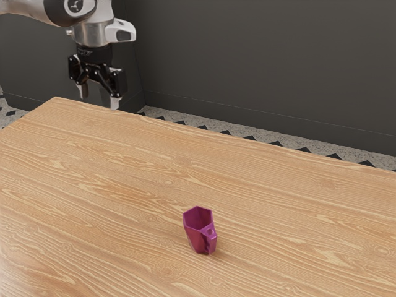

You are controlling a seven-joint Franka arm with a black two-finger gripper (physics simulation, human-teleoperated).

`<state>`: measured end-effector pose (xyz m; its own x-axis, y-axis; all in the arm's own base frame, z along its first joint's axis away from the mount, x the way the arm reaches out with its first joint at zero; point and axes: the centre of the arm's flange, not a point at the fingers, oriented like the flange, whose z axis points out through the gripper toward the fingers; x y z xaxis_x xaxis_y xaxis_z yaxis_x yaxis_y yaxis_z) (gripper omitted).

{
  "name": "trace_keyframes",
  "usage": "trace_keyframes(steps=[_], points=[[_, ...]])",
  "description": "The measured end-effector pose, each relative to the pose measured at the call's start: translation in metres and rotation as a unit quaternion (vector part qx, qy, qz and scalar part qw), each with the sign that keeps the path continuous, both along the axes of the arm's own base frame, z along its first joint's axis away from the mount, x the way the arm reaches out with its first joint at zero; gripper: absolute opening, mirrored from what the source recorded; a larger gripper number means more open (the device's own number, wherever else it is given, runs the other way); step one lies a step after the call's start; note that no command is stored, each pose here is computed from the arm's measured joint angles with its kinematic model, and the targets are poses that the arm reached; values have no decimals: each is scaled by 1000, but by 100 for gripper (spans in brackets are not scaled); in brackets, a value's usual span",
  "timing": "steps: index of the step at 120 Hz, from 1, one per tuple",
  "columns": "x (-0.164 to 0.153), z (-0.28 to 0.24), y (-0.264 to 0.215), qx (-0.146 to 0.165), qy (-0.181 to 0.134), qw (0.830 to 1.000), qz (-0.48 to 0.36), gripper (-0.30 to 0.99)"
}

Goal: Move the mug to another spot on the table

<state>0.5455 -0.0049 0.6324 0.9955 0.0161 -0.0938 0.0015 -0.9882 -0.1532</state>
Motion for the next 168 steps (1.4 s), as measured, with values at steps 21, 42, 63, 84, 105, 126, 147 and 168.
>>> trace_keyframes(steps=[21,42,63,84,105,126,147,168], points=[[0,-22,-8,-1,-18,1000,-6,69],[-23,-71,-38,-8,-48,999,15,69],[-59,-108,-107,-39,-71,995,66,69],[-81,-143,-157,-79,-68,980,168,69],[-101,-165,-201,-89,-66,960,257,69],[-105,-192,-234,-82,-63,938,331,69],[-104,-232,-263,-62,-60,923,374,69],[-100,-250,-271,-56,-67,908,410,69]])
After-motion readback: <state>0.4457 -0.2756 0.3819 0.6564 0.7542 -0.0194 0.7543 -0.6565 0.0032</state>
